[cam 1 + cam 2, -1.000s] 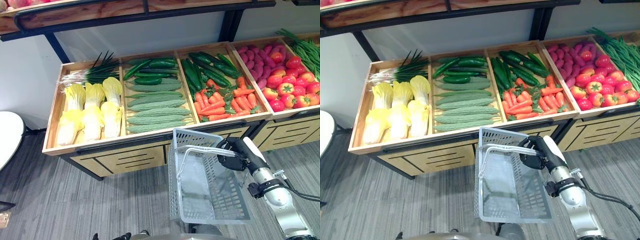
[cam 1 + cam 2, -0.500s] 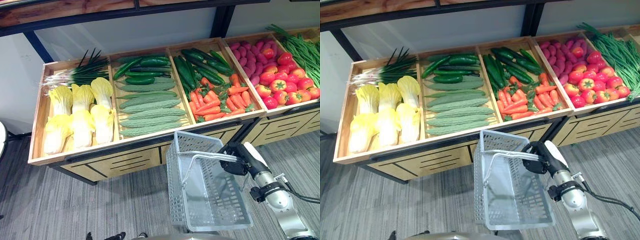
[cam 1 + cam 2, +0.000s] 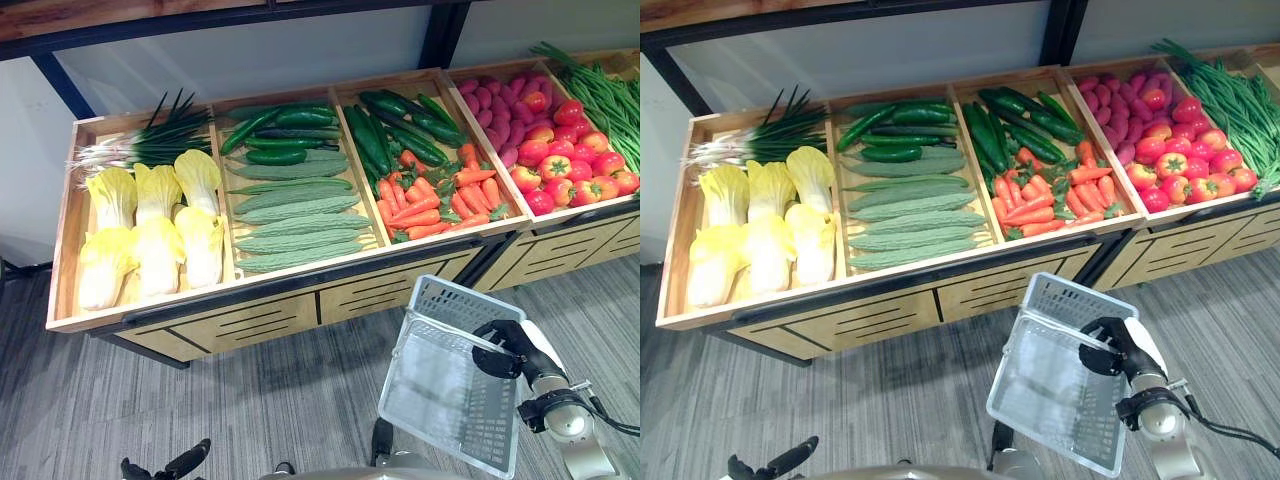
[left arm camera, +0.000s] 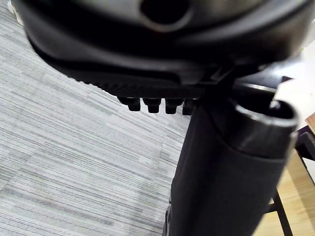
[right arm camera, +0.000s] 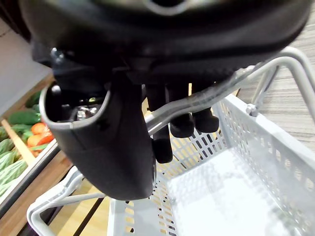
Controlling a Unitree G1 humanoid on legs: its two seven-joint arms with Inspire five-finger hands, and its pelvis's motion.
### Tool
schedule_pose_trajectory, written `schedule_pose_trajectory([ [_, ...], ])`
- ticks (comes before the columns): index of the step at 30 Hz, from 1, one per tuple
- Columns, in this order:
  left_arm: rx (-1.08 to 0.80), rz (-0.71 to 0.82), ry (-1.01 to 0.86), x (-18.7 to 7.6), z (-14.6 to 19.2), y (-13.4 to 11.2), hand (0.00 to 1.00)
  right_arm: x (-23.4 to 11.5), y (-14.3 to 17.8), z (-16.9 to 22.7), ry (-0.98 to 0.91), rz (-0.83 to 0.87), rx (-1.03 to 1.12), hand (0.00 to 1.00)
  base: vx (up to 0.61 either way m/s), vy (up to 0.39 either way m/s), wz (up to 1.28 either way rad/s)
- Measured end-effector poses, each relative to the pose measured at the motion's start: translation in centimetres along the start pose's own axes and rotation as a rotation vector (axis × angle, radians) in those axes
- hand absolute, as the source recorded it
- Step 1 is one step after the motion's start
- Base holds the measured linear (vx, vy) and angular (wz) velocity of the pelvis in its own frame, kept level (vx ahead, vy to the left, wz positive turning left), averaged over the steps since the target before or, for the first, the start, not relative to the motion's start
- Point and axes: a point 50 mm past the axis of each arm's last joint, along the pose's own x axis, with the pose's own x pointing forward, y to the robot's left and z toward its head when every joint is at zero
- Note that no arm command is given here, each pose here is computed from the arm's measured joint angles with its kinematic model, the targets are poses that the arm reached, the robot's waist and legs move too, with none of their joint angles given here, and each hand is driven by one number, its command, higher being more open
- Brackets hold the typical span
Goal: Pick vegetable in the basket
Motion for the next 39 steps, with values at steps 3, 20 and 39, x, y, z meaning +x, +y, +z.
schedule_pose_trajectory([
  [3, -0.005, -0.002, -0.011, 0.1, 0.4, -0.2, 1.00, -0.2, 0.3, -0.8, 0.038, -0.023, 0.025, 0.00, 0.00, 0.007, -0.02],
  [20, 0.013, -0.012, -0.004, -0.2, 0.0, -0.6, 1.00, -3.1, 3.5, -7.4, 0.401, -0.191, 0.169, 0.00, -0.04, 0.010, 0.01],
  [39, 0.026, 0.019, 0.014, -0.2, -0.7, 0.2, 1.00, -6.3, 4.5, -10.7, 0.619, -0.352, 0.284, 0.00, -0.02, 0.002, 0.02],
])
